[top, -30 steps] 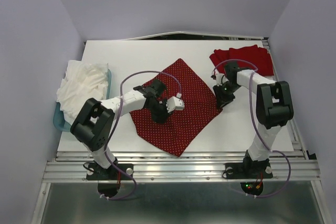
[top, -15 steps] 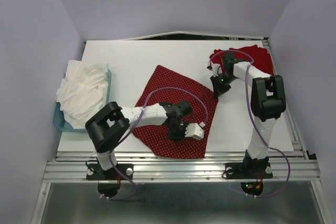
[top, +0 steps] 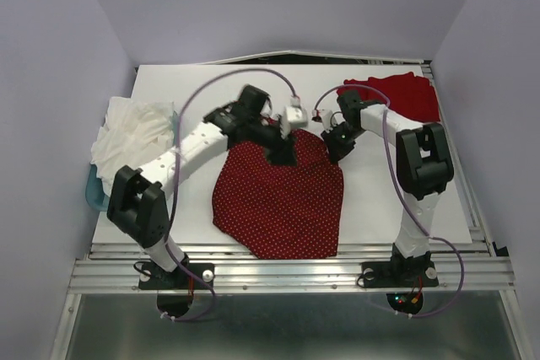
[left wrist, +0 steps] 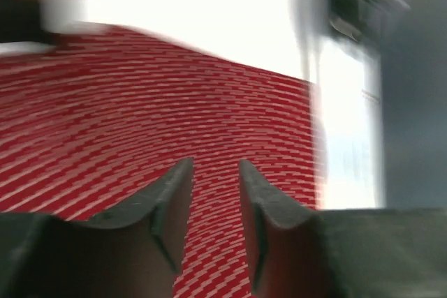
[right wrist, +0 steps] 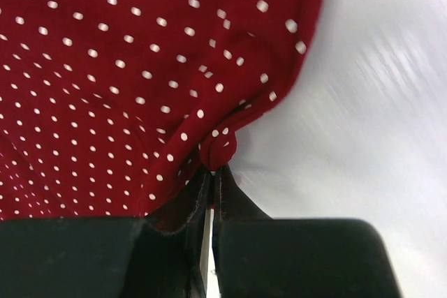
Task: Fold and stack the skirts
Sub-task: Flatten the skirt out
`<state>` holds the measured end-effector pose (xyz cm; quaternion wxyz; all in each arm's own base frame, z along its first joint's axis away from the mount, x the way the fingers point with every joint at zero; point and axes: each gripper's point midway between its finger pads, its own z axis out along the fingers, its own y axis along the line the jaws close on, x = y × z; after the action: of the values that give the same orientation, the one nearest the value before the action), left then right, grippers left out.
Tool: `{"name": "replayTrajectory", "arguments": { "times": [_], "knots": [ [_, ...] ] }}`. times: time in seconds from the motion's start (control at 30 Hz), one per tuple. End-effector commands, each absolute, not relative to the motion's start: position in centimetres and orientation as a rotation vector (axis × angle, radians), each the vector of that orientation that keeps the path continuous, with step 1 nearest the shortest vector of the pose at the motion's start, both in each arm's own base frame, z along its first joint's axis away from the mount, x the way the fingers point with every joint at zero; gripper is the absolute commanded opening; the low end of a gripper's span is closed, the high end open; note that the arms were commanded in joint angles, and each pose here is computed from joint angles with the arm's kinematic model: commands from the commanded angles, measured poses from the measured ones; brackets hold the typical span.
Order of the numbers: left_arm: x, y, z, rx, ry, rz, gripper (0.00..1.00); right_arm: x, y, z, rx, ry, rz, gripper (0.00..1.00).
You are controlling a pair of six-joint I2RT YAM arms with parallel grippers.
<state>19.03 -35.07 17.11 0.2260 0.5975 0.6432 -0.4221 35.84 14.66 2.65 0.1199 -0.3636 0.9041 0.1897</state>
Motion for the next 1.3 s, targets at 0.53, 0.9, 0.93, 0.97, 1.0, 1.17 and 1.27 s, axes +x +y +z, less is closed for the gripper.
{"name": "replayTrajectory", "arguments": {
  "times": [0.53, 0.9, 0.93, 0.97, 1.0, 1.17, 1.27],
  "knots": [
    [48.3, -16.5, 14.1, 1.251, 2.036, -0.474, 0.55, 31.4, 23.0, 2.7, -1.738, 2.138, 0.147, 0.01],
    [49.0, -16.0, 11.6, 1.378, 1.994, -0.426, 0.55, 24.1, 20.5, 1.0, -2.089, 1.846, -0.147, 0.01],
    [48.8, -16.3, 11.6, 1.394, 1.983, -0.441, 0.55, 23.8, 20.2, 0.8, -2.098, 1.854, -0.141, 0.01],
    [48.6, -16.9, 11.6, 1.426, 1.956, -0.456, 0.55, 23.4, 19.9, 0.5, -2.11, 1.863, -0.129, 0.01],
    [48.4, -17.3, 11.7, 1.441, 1.946, -0.464, 0.56, 23.1, 19.7, 0.3, -2.118, 1.866, -0.125, 0.01],
    [49.2, -20.4, 12.2, 1.446, 1.88, -0.47, 0.56, 22.2, 18.7, -0.8, -2.134, 1.889, -0.127, 0.01],
    [49.3, -23.0, 11.6, 1.46, 1.883, -0.457, 0.51, 22.1, 18.6, -0.8, -2.117, 1.91, -0.126, 0.01]
  ]
}}
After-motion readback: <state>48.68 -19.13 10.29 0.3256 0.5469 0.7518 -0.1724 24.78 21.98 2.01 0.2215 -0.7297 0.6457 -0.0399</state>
